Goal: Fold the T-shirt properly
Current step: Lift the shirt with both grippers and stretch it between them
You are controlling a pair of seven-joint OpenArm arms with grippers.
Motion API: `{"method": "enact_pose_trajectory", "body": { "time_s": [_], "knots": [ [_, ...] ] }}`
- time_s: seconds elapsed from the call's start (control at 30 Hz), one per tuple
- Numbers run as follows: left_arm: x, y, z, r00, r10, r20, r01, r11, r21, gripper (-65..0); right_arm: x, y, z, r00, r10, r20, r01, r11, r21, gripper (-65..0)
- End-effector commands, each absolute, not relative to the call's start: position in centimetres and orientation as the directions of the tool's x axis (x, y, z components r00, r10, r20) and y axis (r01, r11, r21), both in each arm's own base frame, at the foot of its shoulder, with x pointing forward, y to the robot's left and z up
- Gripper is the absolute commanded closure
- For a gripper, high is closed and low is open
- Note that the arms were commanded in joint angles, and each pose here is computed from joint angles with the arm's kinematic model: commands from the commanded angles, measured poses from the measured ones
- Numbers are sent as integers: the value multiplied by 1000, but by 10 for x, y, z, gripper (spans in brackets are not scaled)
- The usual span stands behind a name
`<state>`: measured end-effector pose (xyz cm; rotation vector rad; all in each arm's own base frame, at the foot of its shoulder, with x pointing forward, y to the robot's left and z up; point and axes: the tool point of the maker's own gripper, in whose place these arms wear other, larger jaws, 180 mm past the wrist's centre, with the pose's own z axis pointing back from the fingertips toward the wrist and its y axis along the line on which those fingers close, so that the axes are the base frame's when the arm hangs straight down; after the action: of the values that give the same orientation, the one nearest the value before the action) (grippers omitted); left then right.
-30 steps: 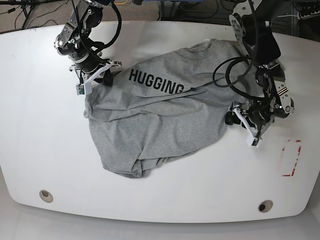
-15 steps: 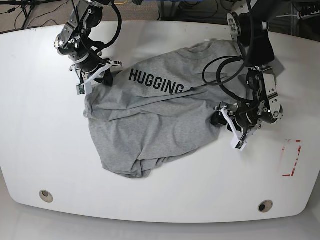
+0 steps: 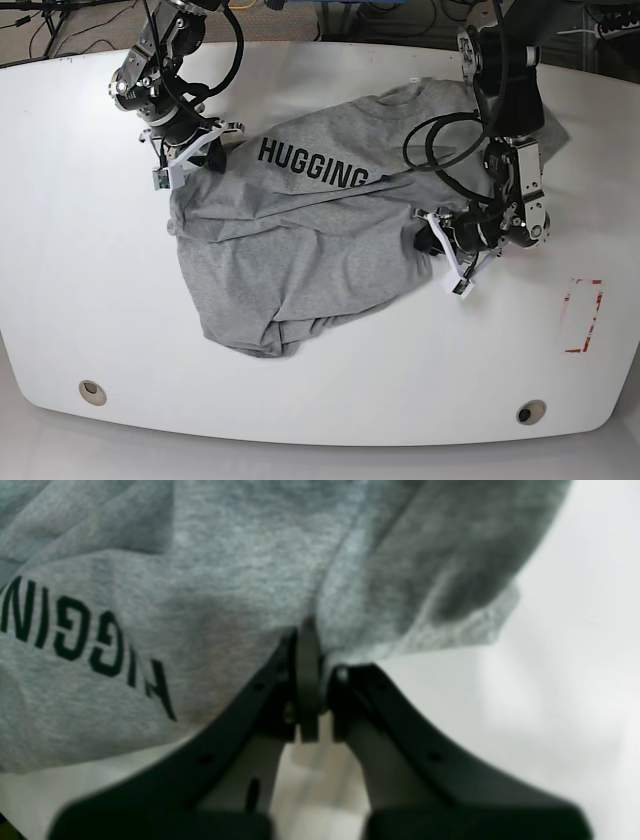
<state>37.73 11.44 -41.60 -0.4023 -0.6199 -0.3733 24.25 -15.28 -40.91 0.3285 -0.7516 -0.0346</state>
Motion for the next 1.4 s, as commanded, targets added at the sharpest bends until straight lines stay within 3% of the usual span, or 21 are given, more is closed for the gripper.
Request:
{"method": "enact_pose_trajectory", "body": {
  "time_s": [0.0,0.17,0.8,1.13,1.37],
  "knots": [
    [386,127,-408,738,-227,636,448,869,-210,0,252,-154,-396,694,-151,704,-102,947,303,-10],
    [390,130,-398,701,-216,680,450,873,-187,0,251,-154,-396,695,-150,704,-102,948,302,-10],
    [382,244,-320,604,-190,774,252,967,40,0,253,-169,-355,625,-56,778,-136,974,180,-13],
    [365,303,-286,608,-152,779,98,988,116,0,276,-149,-339,581,84,809,-292,950,111,-13],
    [367,319,-250,546,-174,819,48,983,177,0,315,-142,-304,474,188,860,-387,922,12,-13]
  ]
}}
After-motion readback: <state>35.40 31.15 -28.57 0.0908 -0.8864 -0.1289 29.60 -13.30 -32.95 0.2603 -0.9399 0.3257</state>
